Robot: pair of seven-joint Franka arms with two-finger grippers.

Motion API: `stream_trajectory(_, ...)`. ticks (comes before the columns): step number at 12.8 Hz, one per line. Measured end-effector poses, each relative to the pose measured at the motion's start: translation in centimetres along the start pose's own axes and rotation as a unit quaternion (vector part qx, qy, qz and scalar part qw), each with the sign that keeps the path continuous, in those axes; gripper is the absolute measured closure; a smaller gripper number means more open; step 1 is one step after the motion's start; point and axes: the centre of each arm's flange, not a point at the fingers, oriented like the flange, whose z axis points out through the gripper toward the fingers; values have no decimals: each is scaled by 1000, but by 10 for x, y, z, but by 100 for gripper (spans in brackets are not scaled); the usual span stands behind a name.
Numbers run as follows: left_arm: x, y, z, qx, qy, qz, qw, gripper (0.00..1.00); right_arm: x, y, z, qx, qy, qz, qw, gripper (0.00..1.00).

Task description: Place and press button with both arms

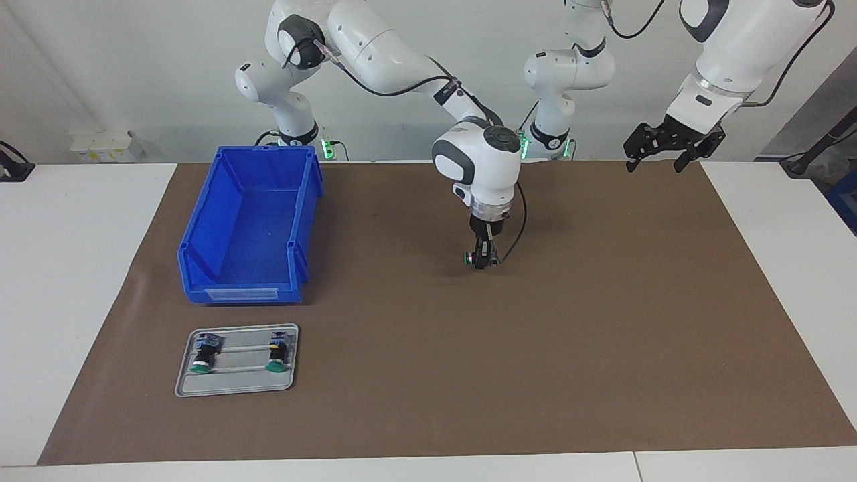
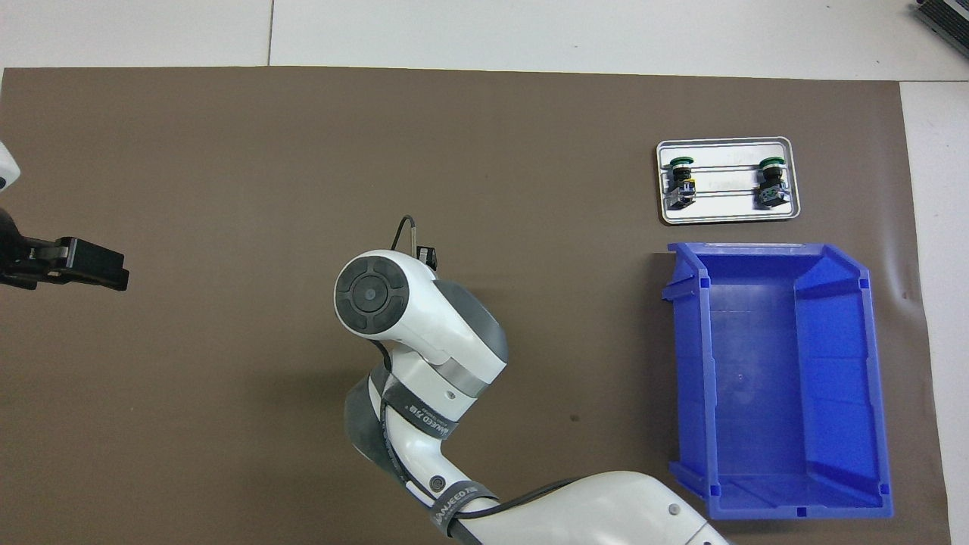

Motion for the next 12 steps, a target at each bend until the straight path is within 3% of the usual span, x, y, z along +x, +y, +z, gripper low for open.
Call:
stream_trajectory(8,0,0,0,0,0,0,1000,0,-4,26,26,5,-4,-23,1000,57)
stream_trajectory(10,0,0,0,0,0,0,1000,0,-4,27,28,13,-3,-29,999,52)
stream_trajectory(11,0,1,0,0,0,0,1000,0,-4,28,28,23,6,-42,999,45)
stream_trajectory(12,0,5,0,0,0,4,1000,0,-6,31,25,37,14,-60,997,31)
